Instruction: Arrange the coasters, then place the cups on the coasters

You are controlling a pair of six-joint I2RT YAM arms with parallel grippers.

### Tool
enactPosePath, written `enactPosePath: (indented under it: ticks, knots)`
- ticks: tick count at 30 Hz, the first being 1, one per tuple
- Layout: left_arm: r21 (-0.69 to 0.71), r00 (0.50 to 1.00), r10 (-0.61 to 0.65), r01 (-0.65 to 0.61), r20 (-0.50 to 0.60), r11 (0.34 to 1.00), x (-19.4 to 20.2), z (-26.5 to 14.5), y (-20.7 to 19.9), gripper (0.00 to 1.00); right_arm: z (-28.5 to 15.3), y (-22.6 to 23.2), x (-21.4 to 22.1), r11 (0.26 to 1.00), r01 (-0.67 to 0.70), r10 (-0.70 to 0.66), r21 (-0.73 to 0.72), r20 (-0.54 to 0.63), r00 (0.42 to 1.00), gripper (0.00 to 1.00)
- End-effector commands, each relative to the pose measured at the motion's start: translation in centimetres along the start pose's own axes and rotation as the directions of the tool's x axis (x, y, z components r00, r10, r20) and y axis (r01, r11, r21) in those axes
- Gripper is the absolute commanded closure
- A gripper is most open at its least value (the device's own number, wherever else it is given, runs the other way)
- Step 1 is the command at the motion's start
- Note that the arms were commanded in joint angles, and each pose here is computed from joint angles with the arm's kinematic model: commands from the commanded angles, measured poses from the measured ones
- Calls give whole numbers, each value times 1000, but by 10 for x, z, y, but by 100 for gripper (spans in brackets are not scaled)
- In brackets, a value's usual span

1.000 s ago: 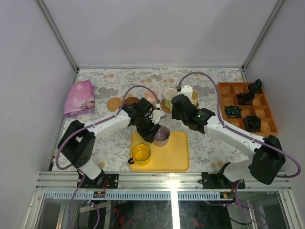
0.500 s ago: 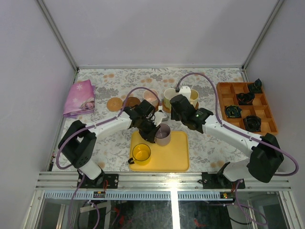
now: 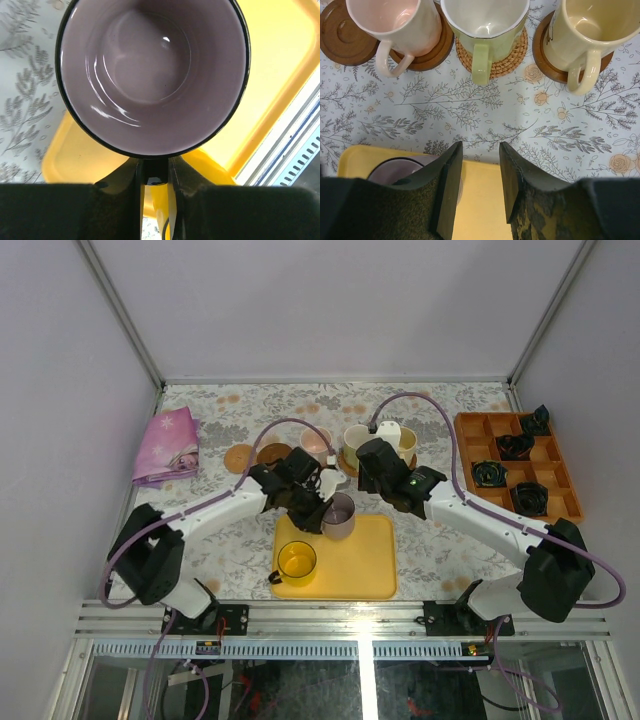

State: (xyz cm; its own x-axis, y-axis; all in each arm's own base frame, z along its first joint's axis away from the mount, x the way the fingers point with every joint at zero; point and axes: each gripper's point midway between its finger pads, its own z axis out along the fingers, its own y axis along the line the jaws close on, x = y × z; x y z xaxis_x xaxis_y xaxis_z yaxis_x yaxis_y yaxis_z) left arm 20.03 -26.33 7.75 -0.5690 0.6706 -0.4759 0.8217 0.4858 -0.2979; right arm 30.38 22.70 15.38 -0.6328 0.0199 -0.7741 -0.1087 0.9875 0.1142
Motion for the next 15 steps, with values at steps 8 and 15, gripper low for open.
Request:
enactPosePath:
  ticks: [8,15]
  knots:
    - [-285,943,37,62,329,957,-70,-89,15,100,-12,-6,-27,998,-59,57,14,110,992,58]
    - [-507,866,15,279,500,816,-95,-155,49,100,-11,-4,-32,999,-52,50,9,123,991,59]
